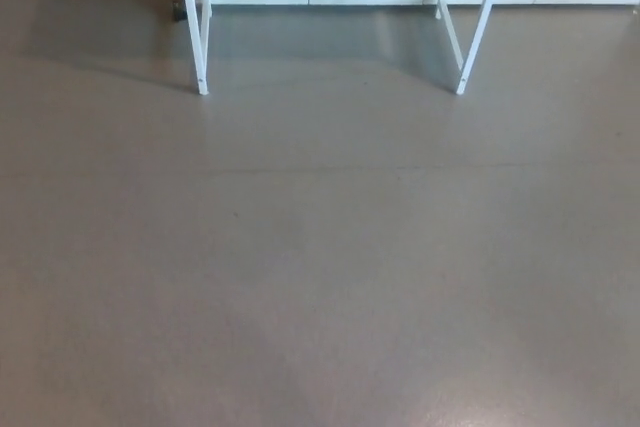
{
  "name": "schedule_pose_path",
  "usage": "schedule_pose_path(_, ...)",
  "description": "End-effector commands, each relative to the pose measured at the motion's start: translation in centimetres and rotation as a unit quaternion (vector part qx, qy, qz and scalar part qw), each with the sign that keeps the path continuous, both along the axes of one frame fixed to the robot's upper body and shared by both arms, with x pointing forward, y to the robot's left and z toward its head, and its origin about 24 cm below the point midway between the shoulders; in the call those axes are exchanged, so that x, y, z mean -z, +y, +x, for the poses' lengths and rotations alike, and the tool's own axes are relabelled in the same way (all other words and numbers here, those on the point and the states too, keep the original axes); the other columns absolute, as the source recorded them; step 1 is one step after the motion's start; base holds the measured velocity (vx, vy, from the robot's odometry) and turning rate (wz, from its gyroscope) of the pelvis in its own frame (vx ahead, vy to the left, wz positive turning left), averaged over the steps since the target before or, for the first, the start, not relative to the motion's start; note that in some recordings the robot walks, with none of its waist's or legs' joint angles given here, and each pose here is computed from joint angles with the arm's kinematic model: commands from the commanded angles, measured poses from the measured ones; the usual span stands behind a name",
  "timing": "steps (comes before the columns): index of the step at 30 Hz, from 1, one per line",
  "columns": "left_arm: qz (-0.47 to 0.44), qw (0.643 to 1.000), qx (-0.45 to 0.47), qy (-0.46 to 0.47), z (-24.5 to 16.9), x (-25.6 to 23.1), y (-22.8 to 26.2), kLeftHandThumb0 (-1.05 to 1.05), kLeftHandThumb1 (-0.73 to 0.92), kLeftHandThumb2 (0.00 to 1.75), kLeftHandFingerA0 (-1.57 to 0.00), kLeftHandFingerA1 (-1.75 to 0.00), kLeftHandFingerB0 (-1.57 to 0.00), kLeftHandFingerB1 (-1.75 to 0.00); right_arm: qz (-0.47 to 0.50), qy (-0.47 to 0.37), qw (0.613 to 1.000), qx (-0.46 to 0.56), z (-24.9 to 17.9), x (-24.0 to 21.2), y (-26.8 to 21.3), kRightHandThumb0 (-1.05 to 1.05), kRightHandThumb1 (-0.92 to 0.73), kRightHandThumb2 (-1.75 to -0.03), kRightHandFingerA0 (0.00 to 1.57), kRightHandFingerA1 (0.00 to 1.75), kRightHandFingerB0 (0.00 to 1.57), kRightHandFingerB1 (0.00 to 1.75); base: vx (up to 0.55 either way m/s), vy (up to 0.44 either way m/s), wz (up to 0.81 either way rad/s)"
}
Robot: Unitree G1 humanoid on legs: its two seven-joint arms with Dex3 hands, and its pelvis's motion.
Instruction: The robot walks towards a desk on which a shovel is kept on the left hand side and a container is kept on the right hand side. The robot picks up the shovel using its left hand and places it in the container.
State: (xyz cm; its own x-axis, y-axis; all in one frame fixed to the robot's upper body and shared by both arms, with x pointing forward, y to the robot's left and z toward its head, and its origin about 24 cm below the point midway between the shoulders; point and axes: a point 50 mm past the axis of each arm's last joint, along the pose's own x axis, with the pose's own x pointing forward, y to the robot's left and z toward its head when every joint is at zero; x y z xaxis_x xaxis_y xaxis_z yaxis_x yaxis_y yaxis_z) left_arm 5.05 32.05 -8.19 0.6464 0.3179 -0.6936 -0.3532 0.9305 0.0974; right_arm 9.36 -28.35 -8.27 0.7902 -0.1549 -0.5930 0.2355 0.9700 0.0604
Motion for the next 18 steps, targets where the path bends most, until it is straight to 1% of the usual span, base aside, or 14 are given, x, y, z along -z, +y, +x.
schedule_pose_path(1,0.013,1.0,0.009,-0.015,0.17,-0.3,0.08,-0.08,0.59,0.57,-0.33,-0.45,-0.34,-0.36,-0.028,-0.015,0.999,-0.011,0.16,-0.54,-0.56,-0.28,-0.63,-0.59,0.52,0.49,0.36,0.38,0.16,-0.045,0.11)
schedule_pose_path(2,0.014,1.0,0.013,-0.014,0.16,-0.27,0.13,-0.08,0.58,0.56,-0.33,-0.44,-0.34,-0.35,-0.026,-0.015,0.999,-0.013,0.14,-0.52,-0.58,-0.29,-0.63,-0.59,0.5,0.49,0.35,0.38,0.19,-0.078,0.11)
schedule_pose_path(3,0.016,1.0,0.014,-0.016,0.25,-0.26,0.1,-0.06,0.4,0.88,-0.23,-0.56,-0.23,-0.53,-0.026,-0.014,0.999,-0.014,0.24,-0.47,-0.63,-0.3,-0.63,-0.59,0.49,0.48,0.34,0.37,0.2,-0.126,0.06)
schedule_pose_path(4,0.019,1.0,0.017,-0.016,0.25,-0.32,0.03,-0.06,0.4,0.88,-0.23,-0.57,-0.23,-0.53,-0.028,-0.013,0.999,-0.014,0.26,-0.45,-0.64,-0.31,-0.63,-0.58,0.49,0.47,0.34,0.37,0.08,-0.154,0.09)
schedule_pose_path(5,0.02,1.0,0.016,-0.015,0.26,-0.31,0.02,-0.08,0.57,0.56,-0.33,-0.44,-0.35,-0.36,-0.027,-0.013,0.999,-0.011,0.27,-0.4,-0.66,-0.31,-0.62,-0.59,0.49,0.48,0.34,0.37,0.17,-0.173,0.06)
schedule_pose_path(6,0.02,1.0,0.017,-0.014,0.19,-0.31,0.03,-0.09,0.57,0.56,-0.33,-0.44,-0.34,-0.35,-0.026,-0.012,1.0,-0.011,0.21,-0.37,-0.64,-0.3,-0.62,-0.59,0.49,0.48,0.35,0.37,0.2,-0.208,0.2)
schedule_pose_path(7,0.018,1.0,0.018,-0.013,0.02,-0.26,0.05,-0.07,0.39,0.87,-0.23,-0.56,-0.23,-0.53,-0.025,-0.011,1.0,-0.008,0.11,-0.31,-0.6,-0.3,-0.61,-0.58,0.52,0.48,0.37,0.38,0.25,-0.223,-0.23)
schedule_pose_path(8,0.018,1.0,0.019,-0.013,-0.02,-0.23,0.05,-0.09,0.58,0.56,-0.32,-0.43,-0.34,-0.35,-0.022,-0.012,1.0,-0.005,0.1,-0.29,-0.59,-0.29,-0.61,-0.58,0.54,0.5,0.38,0.38,0.34,-0.025,0.35)
schedule_pose_path(10,0.018,1.0,0.022,-0.012,-0.07,-0.23,0.02,-0.1,0.58,0.56,-0.32,-0.43,-0.34,-0.35,-0.02,-0.013,1.0,-0.008,0.08,-0.43,-0.5,-0.28,-0.62,-0.58,0.53,0.5,0.36,0.38,0.33,-0.004,0.26)
schedule_pose_path(13,0.025,0.999,0.021,-0.009,-0.2,-0.16,0.05,-0.12,0.57,0.57,-0.33,-0.44,-0.35,-0.36,-0.021,-0.011,1.0,-0.01,-0.06,-0.4,-0.51,-0.28,-0.64,-0.59,0.49,0.49,0.34,0.38,0.19,-0.11,-0.03)
schedule_pose_path(14,0.024,0.999,0.025,-0.009,-0.22,-0.15,0.07,-0.08,0.4,0.87,-0.24,-0.56,-0.22,-0.52,-0.021,-0.01,1.0,-0.01,-0.07,-0.39,-0.49,-0.28,-0.63,-0.59,0.49,0.48,0.35,0.37,0.16,-0.05,-0.03)
schedule_pose_path(15,0.023,0.999,0.026,-0.01,-0.26,-0.16,0.07,-0.14,0.58,0.58,-0.33,-0.45,-0.32,-0.36,-0.022,-0.01,1.0,-0.012,-0.1,-0.38,-0.47,-0.29,-0.63,-0.59,0.49,0.48,0.35,0.37,0.16,-0.014,-0.08)
schedule_pose_path(18,0.024,0.999,0.028,-0.012,-0.28,-0.23,0.0,-0.13,0.58,0.56,-0.32,-0.44,-0.34,-0.36,-0.016,-0.009,1.0,-0.009,-0.08,-0.28,-0.41,-0.31,-0.61,-0.58,0.5,0.48,0.35,0.37,0.17,0.057,-0.16)
